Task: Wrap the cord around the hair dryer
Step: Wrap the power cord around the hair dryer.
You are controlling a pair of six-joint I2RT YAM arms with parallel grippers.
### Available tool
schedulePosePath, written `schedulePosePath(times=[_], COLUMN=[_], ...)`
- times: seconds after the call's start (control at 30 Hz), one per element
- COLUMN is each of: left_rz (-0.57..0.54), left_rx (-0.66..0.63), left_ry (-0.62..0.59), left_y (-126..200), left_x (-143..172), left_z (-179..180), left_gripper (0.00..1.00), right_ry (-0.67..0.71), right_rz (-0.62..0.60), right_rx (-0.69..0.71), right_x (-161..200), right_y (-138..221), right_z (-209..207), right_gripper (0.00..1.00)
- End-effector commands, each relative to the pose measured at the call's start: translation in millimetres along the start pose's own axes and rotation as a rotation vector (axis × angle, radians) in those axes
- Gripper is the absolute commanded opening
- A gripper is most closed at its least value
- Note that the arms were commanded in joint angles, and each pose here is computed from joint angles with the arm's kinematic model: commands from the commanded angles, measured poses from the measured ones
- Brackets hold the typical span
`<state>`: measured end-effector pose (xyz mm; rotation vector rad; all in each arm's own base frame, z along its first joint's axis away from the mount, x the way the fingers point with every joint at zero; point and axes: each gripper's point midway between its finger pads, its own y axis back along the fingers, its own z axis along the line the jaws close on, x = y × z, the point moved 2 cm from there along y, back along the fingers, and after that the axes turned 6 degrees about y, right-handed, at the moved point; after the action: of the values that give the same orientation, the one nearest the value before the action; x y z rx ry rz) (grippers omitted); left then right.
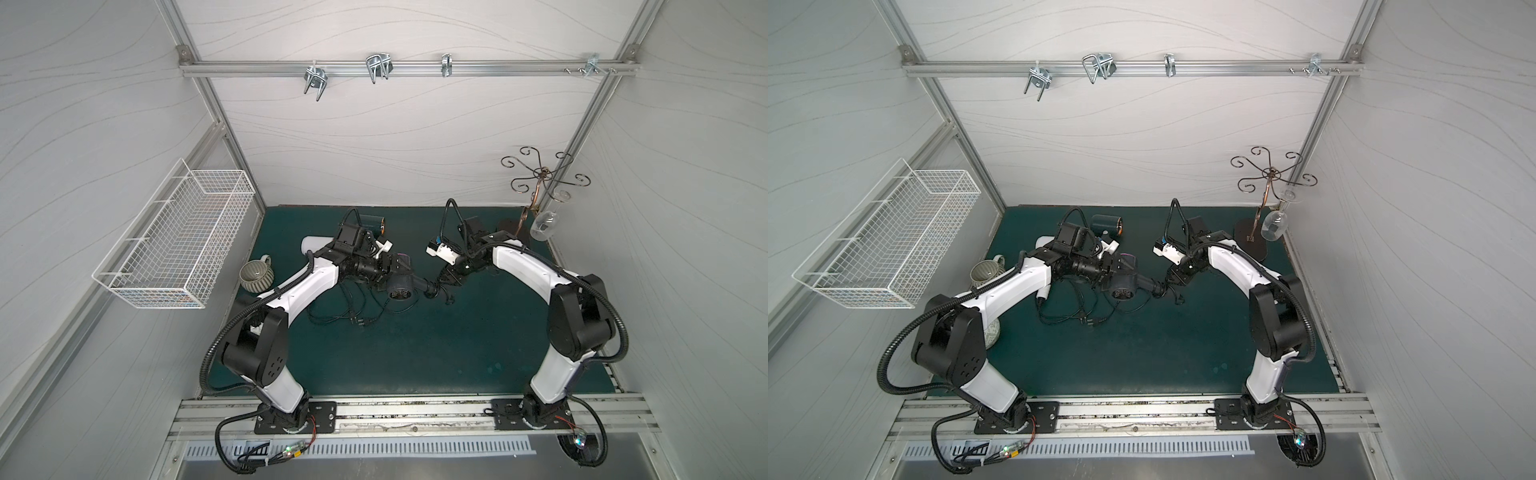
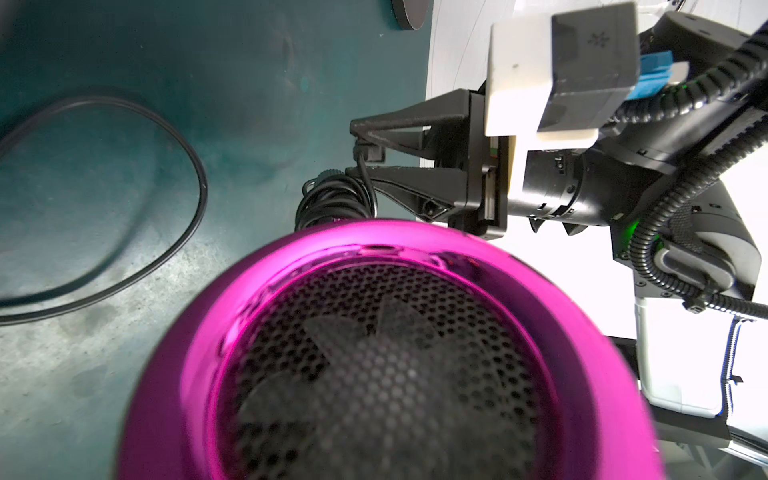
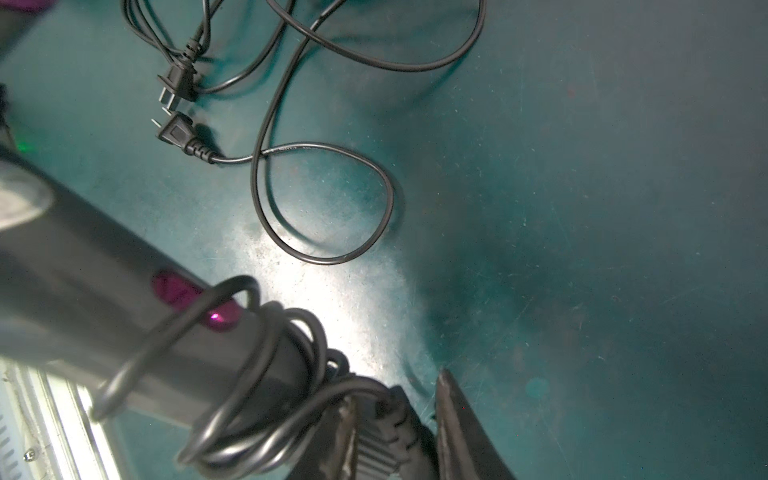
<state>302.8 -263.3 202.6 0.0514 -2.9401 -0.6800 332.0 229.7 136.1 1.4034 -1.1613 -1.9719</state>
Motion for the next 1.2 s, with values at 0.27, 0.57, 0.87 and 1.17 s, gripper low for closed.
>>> schedulePosePath(times=[0.27, 0.57, 0.87, 1.17], left_rz=[0.100, 0.104, 0.078, 0.047], left_rx=[0.145, 0.160, 0.186, 0.209], left_ry=[-0.022, 0.096, 0.175, 0.234], left_y=[-7, -18, -22, -23], left_x=[7, -4, -15, -22], left_z=[-33, -16, -10, -4], left_gripper=[0.00, 0.00, 0.00, 0.00], right_ry=[-0.009, -0.050, -0.091, -0.161], right_rz=[0.017, 0.031, 0.043, 0.062], right_rx=[-0.046, -0.041, -0.030, -0.030], right_x=[1, 12, 18, 30], right_y=[-17, -15, -11, -15], right_z=[-4, -14, -26, -40], right_gripper=[0.54, 0.59, 0.60, 0.60])
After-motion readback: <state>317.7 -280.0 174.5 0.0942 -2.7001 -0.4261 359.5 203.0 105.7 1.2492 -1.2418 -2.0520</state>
